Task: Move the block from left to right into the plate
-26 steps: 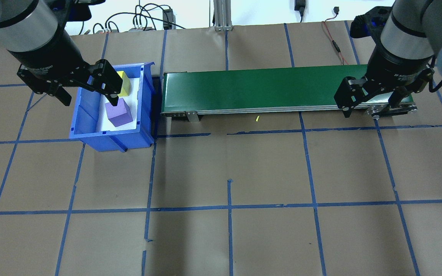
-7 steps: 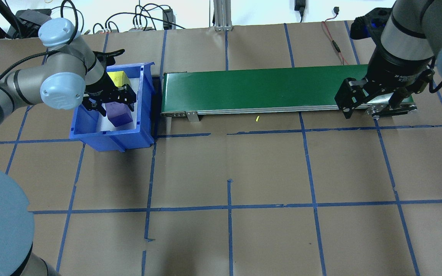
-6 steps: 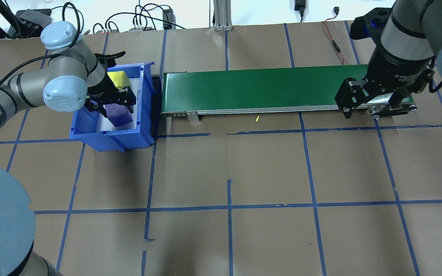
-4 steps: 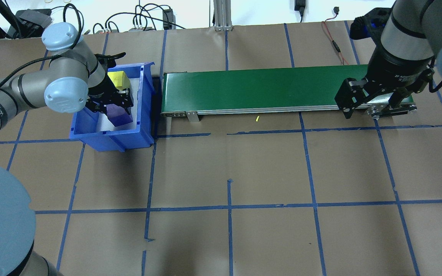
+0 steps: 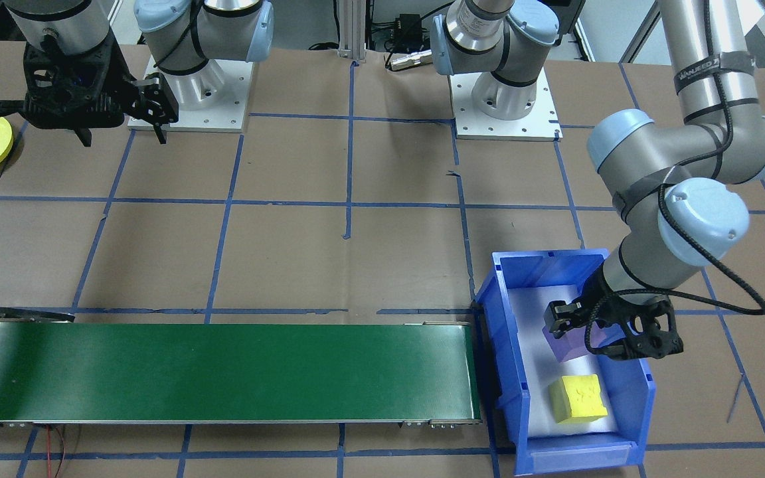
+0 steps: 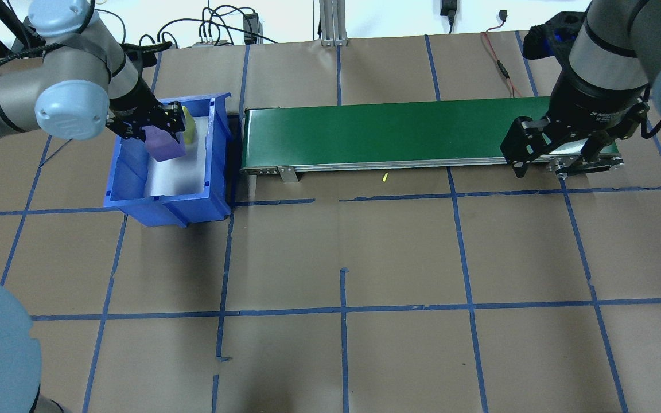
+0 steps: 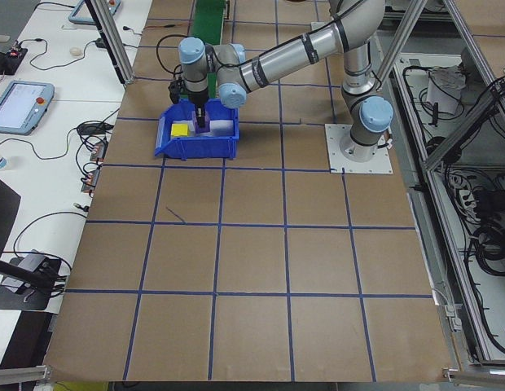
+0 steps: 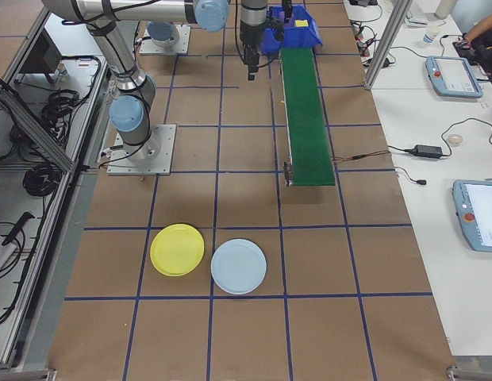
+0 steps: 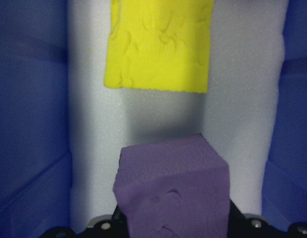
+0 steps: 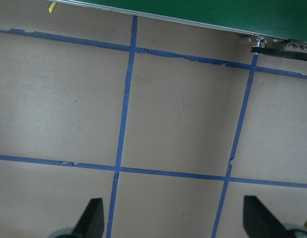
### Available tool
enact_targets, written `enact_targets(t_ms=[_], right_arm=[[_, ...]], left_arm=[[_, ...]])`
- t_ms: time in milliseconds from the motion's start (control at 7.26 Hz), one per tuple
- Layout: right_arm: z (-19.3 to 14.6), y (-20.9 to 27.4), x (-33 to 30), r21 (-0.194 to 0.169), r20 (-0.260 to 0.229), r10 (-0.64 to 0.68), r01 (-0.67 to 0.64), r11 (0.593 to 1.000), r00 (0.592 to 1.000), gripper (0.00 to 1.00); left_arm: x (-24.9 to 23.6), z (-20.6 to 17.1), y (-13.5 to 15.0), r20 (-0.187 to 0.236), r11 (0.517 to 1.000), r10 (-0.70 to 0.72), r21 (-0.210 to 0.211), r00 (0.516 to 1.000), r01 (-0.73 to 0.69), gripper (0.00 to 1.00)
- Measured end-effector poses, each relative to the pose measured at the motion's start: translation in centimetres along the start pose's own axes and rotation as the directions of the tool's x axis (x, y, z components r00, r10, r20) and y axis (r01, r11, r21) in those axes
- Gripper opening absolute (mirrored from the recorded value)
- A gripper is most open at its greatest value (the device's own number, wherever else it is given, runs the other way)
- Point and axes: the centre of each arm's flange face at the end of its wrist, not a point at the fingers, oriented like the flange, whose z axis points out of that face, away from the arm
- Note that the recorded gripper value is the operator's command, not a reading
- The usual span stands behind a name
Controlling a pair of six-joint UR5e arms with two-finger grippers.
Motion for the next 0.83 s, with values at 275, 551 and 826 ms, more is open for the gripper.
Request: enact_targets(t_ms=[275,551,826], right_arm=[[0.2,0.0,0.0,-0.008,0.002,0.0,0.0,1.0,1.0,1.0],[0.2,0.0,0.0,-0.012,0.003,0.0,0.0,1.0,1.0,1.0],[0.3,0.0,0.1,-0.01,0.002,0.0,0.0,1.0,1.0,1.0]], left_arm=[[2.3,-5.2,-0.8,-0.007,0.998,0.036,0.049,0.999,-0.035,0.32],[7.7,-7.6,-0.4,-0.021,0.99,0.112,0.086,0.993,-0.11,0.32],[13.1,-5.9,0.1,-0.041,0.979,0.191,0.085,0.981,-0.187,0.37]])
